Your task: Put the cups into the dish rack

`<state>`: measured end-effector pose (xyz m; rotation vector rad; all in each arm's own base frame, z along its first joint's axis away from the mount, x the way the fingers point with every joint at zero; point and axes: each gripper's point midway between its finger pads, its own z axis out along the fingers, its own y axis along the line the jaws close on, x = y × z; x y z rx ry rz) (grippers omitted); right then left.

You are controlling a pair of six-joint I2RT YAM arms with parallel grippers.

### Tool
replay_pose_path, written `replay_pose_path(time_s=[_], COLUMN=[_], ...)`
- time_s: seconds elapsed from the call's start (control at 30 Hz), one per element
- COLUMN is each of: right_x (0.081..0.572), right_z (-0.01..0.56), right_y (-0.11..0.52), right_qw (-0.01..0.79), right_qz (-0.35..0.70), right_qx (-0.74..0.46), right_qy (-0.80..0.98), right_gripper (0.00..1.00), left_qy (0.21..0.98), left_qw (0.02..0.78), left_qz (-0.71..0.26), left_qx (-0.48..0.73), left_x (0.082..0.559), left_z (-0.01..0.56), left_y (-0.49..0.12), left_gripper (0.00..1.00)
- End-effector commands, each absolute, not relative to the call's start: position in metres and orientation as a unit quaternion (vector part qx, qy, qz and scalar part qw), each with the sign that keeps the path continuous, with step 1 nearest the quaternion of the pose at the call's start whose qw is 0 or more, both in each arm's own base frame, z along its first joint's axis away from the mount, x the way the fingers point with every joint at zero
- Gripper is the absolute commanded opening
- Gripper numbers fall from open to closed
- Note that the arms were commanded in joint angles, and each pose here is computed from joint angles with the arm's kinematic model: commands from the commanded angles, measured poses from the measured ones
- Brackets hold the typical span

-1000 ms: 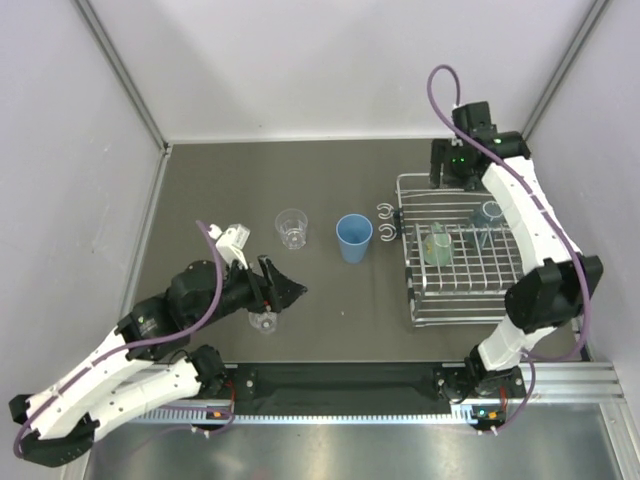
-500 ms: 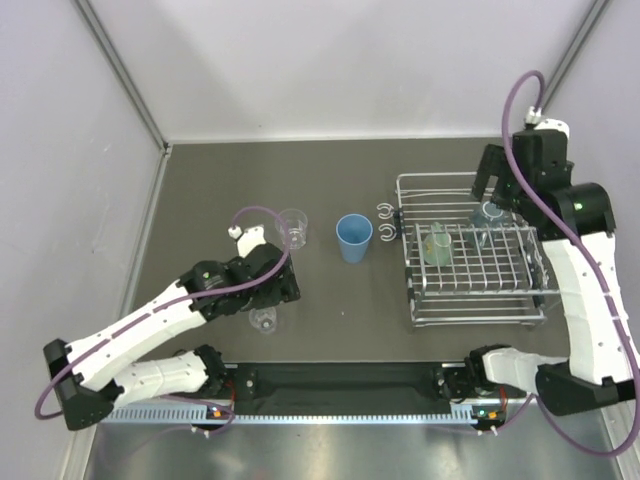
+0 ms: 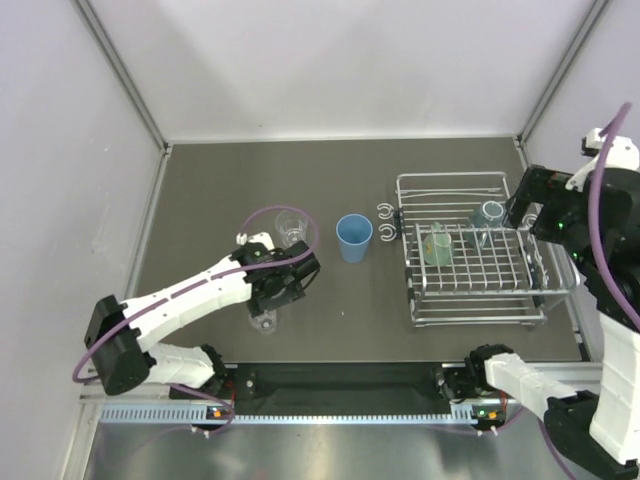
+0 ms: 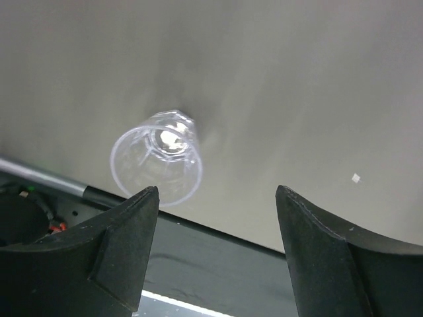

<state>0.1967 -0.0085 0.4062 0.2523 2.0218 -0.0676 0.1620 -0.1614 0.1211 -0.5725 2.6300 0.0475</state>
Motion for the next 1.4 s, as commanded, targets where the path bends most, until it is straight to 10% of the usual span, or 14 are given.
replay_pose_path(time_s=[0.0,0.7,0.9,1.07,1.37], right_x=[0.180,0.172,0.171,0.170,0.170], right_z=[0.390,0.383,0.384,0.386,0.388], right_y=[-0.007,0.032,0.042,0.044,0.063], right_qw=[0.479,0.491,0.493,0.496,0.500], right_qz=[-0.032,0.086,0.114,0.120,0.171], right_qx=[0.089,0.070,0.058,0.058,0.040], right_qy=[0.873,0.864,0.861,0.858,0.848], right_gripper=[1.00,1.00,1.00,1.00,1.00], left_qy=[0.943,0.939,0.940,0.942,0.946], left_qw=[0.219,0.189,0.184,0.177,0.204], left_qz=[0.068,0.137,0.139,0.136,0.063], left_qx=[-0.243,-0.251,-0.251,-0.250,-0.245], left_x=[0.159,0.157,0.159,0.158,0.171], left_z=[0.122,0.077,0.070,0.068,0.108], left_y=[-0.147,-0.137,-0.136,-0.136,-0.152], left_gripper=[0.77,0.51,0.35,0.00,0.00])
